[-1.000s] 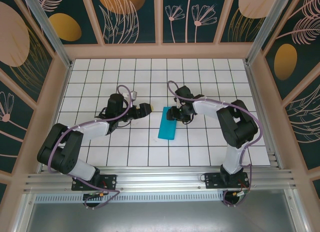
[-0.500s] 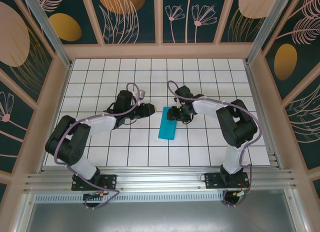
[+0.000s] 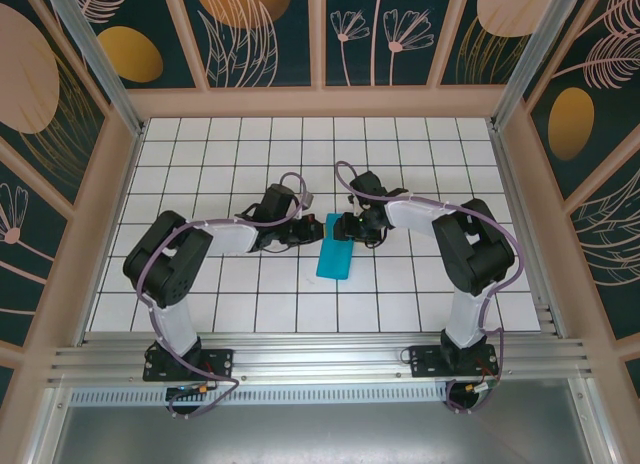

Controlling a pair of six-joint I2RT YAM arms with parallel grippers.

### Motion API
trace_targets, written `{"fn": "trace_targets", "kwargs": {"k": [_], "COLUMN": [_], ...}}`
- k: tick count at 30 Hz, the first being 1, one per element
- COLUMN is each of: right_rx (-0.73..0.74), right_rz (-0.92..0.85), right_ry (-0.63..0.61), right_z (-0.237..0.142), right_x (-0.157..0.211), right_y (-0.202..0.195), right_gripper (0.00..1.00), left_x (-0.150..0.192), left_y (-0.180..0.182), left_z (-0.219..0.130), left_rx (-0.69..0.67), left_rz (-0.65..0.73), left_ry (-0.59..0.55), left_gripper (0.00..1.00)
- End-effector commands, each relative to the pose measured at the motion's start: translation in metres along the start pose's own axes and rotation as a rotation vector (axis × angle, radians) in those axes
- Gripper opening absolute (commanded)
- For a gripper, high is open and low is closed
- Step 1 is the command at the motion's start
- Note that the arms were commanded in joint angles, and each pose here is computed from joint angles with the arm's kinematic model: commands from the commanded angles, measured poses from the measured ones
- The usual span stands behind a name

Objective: Fold a paper plane with a square sheet of paper (pick it up from the middle)

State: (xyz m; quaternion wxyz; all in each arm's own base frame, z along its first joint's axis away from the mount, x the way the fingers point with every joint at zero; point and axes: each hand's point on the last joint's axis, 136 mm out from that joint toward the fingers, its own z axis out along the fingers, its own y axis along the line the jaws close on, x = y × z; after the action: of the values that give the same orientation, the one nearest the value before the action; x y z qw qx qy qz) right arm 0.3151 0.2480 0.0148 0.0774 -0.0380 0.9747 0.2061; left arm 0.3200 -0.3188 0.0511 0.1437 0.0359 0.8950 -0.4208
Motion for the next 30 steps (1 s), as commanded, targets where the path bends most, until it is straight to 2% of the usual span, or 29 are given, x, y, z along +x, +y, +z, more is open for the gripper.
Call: {"fn": "trace_targets", "kwargs": {"k": [1, 17, 20, 30], "right_rx": [0.114, 0.123, 0.125, 0.127], "right_rz": [0.024, 0.033, 0.035, 0.038], "right_ry": [0.1, 0.109, 0.109, 0.107], "right_z": [0.045, 0.048, 0.048, 0.049], "right_x": [0.03, 0.034, 0.034, 0.032], "right_y": [-0.04, -0.044, -0.044, -0.044], "right_gripper": [0.57, 0.57, 0.57, 0.57], "left_x": [-0.001, 0.013, 0.013, 0.021], "left_y": [0.0, 0.016, 0.029, 0.041], "left_z": [0.007, 0.032, 0.03, 0.032], "left_rx": [-0.009, -0.097, -0.163, -0.213], "left_rz": [-0.018, -0.024, -0.026, -0.025], "left_ry": [0.016, 0.094, 0.091, 0.117], "left_gripper": [0.0, 0.0, 0.0, 0.0]}}
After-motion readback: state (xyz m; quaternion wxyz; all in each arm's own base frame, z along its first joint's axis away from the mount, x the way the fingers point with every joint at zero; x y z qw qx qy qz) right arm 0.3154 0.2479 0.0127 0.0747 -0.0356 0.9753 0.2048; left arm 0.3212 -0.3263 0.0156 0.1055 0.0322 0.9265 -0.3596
